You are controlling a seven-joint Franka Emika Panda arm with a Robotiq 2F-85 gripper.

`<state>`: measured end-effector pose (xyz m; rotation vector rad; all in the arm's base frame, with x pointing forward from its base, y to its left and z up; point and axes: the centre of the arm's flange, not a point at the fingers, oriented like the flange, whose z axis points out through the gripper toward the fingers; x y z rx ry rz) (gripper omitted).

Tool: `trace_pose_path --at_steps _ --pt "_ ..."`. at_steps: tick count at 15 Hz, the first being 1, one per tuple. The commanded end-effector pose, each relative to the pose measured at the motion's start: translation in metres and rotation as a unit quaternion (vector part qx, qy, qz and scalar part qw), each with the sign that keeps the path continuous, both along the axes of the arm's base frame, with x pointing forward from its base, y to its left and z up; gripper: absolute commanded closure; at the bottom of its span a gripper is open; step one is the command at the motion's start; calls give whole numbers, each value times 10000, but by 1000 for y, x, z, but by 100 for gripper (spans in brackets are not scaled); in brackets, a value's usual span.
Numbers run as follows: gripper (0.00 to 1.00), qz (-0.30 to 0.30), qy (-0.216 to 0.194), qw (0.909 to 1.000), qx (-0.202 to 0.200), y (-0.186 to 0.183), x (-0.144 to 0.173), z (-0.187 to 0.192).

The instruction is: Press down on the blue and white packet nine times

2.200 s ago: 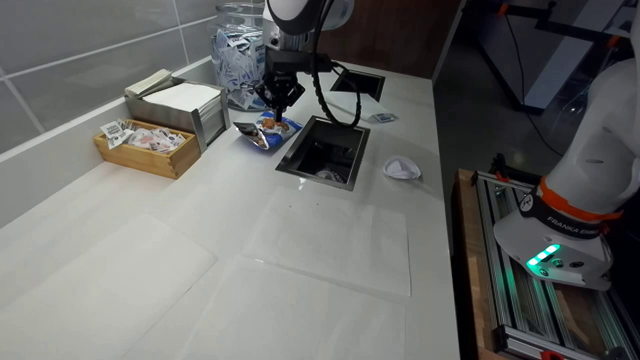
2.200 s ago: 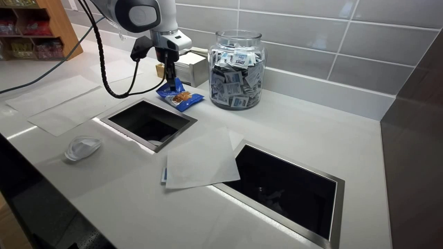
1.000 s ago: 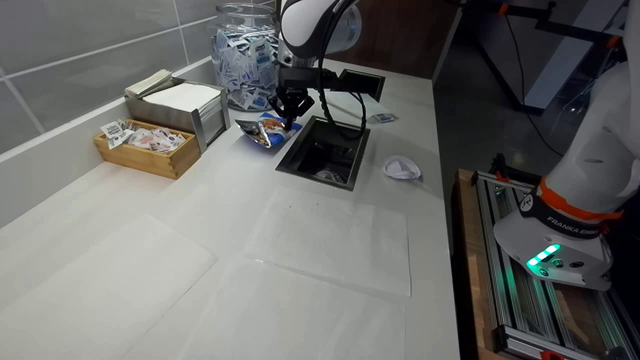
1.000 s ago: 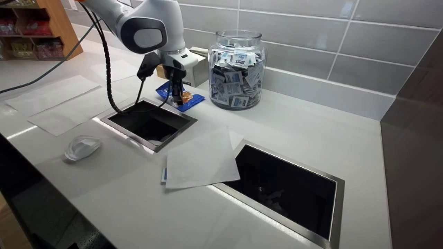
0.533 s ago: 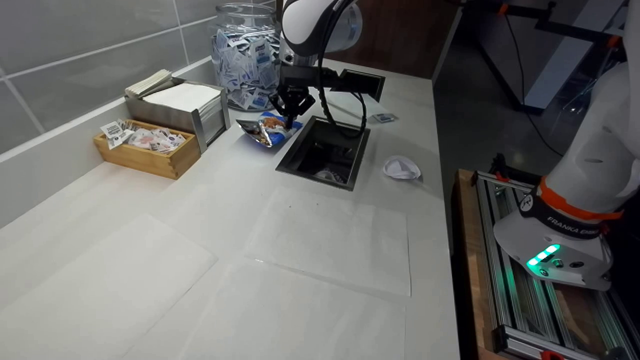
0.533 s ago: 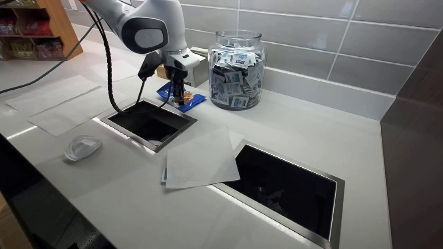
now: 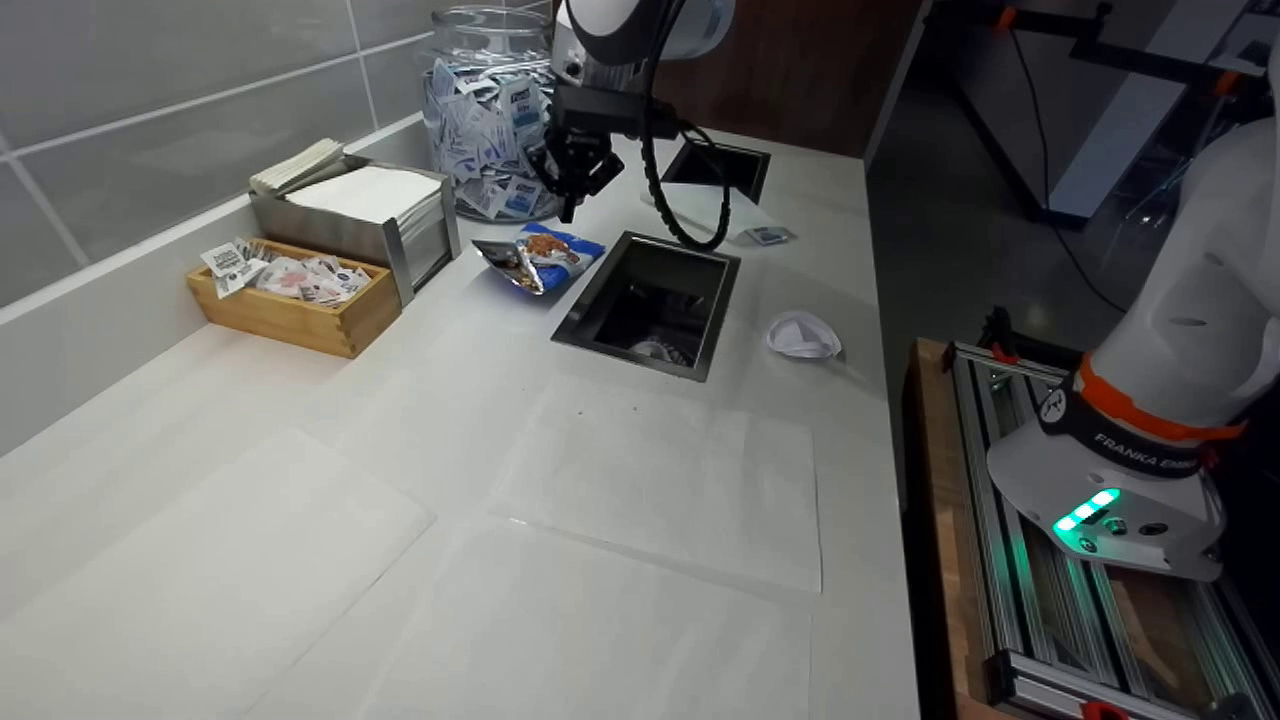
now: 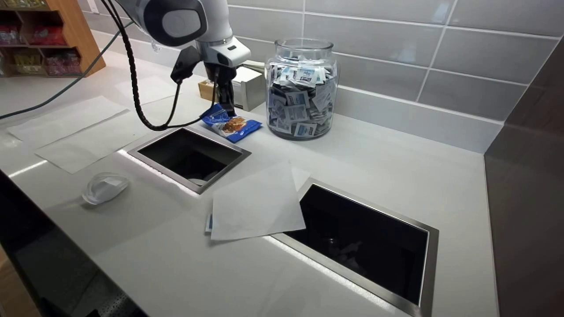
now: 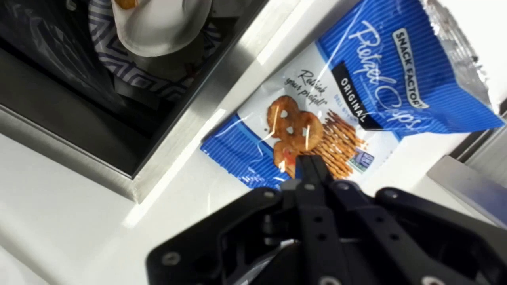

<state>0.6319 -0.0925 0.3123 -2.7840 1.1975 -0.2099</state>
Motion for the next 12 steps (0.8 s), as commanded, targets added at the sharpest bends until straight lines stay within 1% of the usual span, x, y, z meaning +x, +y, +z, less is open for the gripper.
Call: trace_pose_path --at_steps 1,2,3,4,10,11,12 --pt "74 -78 -15 9999 -96 11 -21 28" --pt "72 -120 -41 9999 -63 12 -22 35" --pt "67 -157 -60 9998 -64 13 -24 40" --pt "58 -205 -74 9997 -57 15 -27 45" --pt "14 -599 12 9981 -133 18 -42 61" --pt "5 -646 44 9978 -145 18 -44 63" --pt "1 -693 71 9974 -158 19 -46 65"
